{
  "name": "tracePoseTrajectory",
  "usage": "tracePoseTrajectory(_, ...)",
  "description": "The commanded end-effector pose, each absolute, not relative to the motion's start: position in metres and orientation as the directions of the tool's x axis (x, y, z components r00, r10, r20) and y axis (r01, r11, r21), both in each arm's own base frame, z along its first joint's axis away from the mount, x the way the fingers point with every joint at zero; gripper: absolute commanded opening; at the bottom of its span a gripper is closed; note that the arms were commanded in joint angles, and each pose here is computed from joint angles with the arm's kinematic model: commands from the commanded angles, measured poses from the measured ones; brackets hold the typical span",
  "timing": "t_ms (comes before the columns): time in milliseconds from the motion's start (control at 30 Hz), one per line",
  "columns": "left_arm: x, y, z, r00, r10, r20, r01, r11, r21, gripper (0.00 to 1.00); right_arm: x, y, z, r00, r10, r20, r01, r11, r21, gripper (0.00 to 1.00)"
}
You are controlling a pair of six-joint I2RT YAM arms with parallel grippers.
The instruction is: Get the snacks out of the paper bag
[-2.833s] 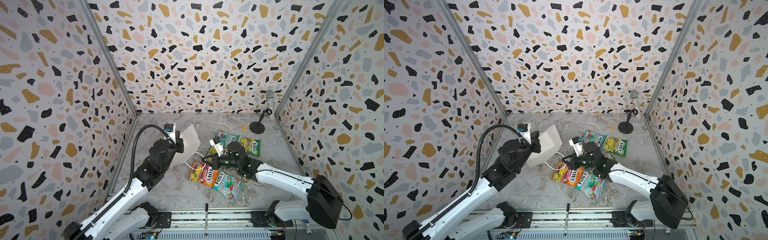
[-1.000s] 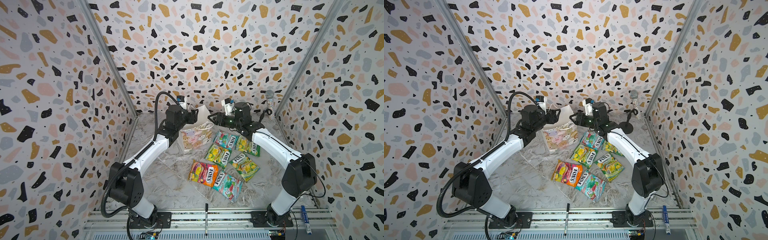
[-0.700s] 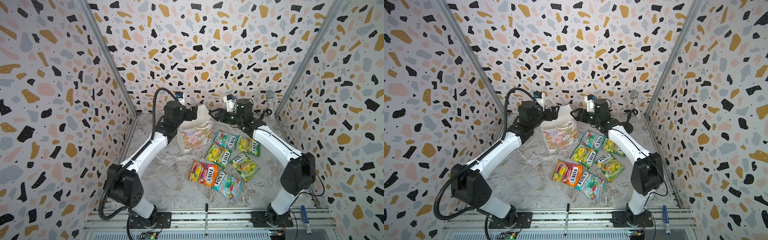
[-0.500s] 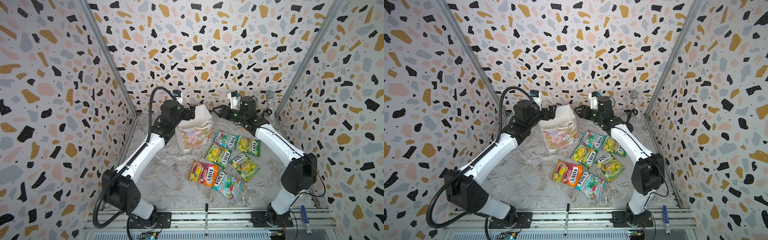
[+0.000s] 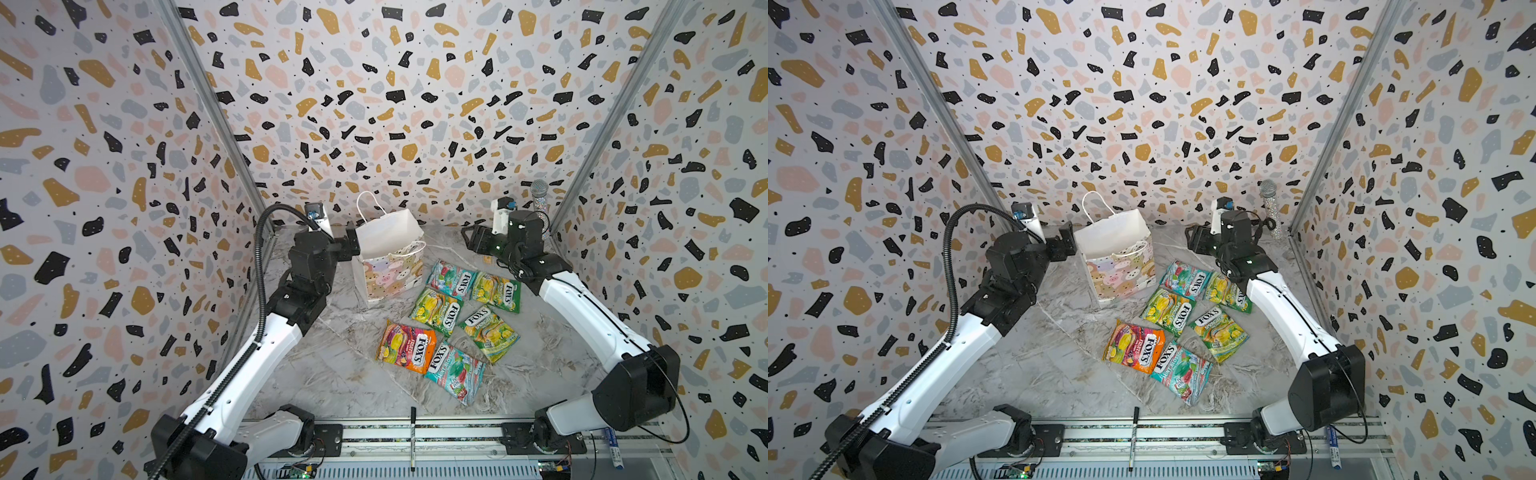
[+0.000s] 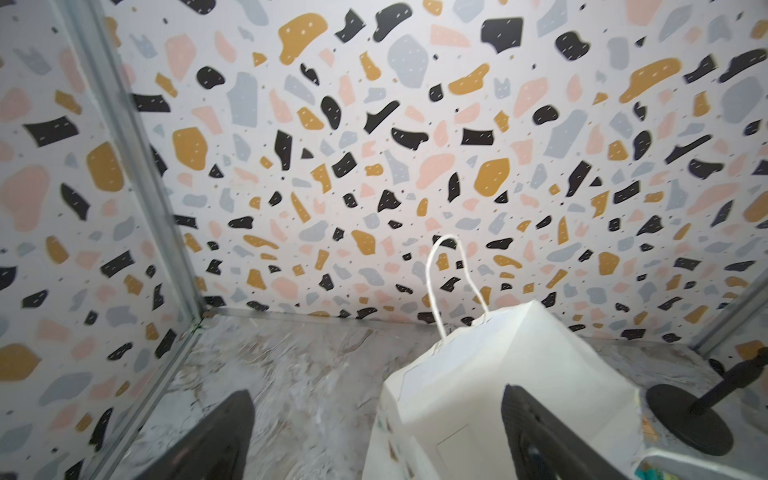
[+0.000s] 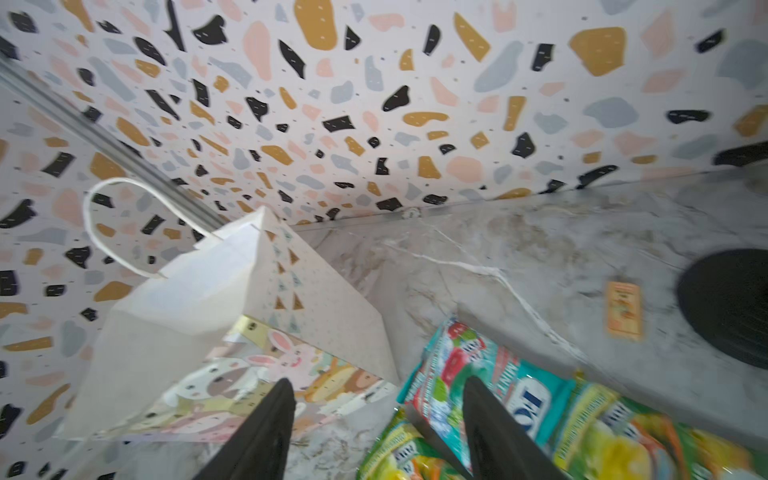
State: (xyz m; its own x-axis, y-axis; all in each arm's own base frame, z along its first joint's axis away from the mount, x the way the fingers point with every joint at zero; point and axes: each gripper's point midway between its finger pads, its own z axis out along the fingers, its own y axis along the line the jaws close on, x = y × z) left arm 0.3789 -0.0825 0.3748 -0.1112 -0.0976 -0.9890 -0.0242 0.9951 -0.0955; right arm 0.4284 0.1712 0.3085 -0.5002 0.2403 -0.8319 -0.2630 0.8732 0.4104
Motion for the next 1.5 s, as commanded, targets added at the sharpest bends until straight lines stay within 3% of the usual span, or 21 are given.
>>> tracePoseTrajectory(0,0.362,-0.046,0.373,-0.045,-0.150,-0.988,-0.189,0.972,-0.139,0.94,0.421,0.137,0.298,-0.447,0.188,-0.875,-0.193,0.934,0.300,0.67)
tracePoseTrajectory(167,0.340,-0.015,0.328,-0.038,-0.214,-0.976,-0.342,0.921,-0.189,0.94,0.401,0.096,0.263,-0.404,0.125,-0.906,-0.095,0.979,0.178,0.67)
tracePoseTrajectory(567,0.320,0.015,0.254,0.002,-0.196,-0.981,-0.490,0.855,-0.172,0.94,0.366,0.016,0.190,-0.333,0.094,-0.938,0.204,0.979,0.026,0.69)
tracePoseTrajectory(900,0.307,0.034,0.192,-0.075,-0.073,-0.995,-0.579,0.815,-0.016,0.96,0.351,-0.014,0.157,-0.265,-0.026,-0.964,0.310,0.944,-0.111,0.70)
tracePoseTrajectory(1167,0.310,0.042,0.170,-0.121,0.014,-0.993,-0.558,0.826,0.080,0.99,0.342,-0.018,0.146,-0.217,-0.066,-0.974,0.304,0.944,-0.131,0.71)
tracePoseTrajectory(1467,0.321,0.039,0.160,-0.057,0.038,-0.998,-0.441,0.895,0.060,1.00,0.337,-0.008,0.153,-0.071,-0.050,-0.996,0.192,0.979,-0.063,0.72)
